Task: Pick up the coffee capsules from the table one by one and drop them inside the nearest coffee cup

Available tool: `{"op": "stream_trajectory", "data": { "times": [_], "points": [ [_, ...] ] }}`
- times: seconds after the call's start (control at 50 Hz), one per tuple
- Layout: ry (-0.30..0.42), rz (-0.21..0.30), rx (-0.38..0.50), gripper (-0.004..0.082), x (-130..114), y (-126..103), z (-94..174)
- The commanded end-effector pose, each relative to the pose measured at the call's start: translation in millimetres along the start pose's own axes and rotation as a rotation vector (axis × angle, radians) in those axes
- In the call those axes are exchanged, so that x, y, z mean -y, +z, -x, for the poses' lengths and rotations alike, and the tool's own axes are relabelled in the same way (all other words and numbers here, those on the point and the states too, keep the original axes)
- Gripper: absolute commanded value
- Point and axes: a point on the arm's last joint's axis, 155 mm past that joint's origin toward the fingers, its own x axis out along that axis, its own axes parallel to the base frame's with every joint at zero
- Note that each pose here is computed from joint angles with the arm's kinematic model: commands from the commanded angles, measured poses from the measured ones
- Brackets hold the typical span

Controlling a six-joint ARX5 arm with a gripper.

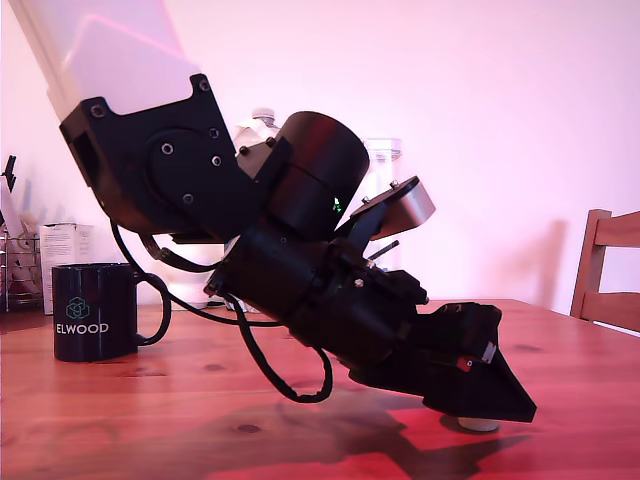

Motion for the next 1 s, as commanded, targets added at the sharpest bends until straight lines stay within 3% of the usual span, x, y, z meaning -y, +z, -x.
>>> {"op": "stream_trajectory", "data": {
  "times": [0.0, 0.1, 0.34, 0.52, 0.98],
  "points": [
    [-0.001, 0.012, -0.054, 0.0496, 0.8, -22.0, -5.0],
    [-0.002, 0.011, -0.079, 0.0404, 1.0, -28.4, -4.5],
    [0.003, -0.019, -0.14, 0.0358, -1.2, -43.8, -2.2],
    [0.002, -0.025, -0.14, 0.0237, -1.2, -43.8, -2.2],
    [0.005, -0.028, -0.127, 0.0124, -2.3, -37.9, -0.4]
  ]
}}
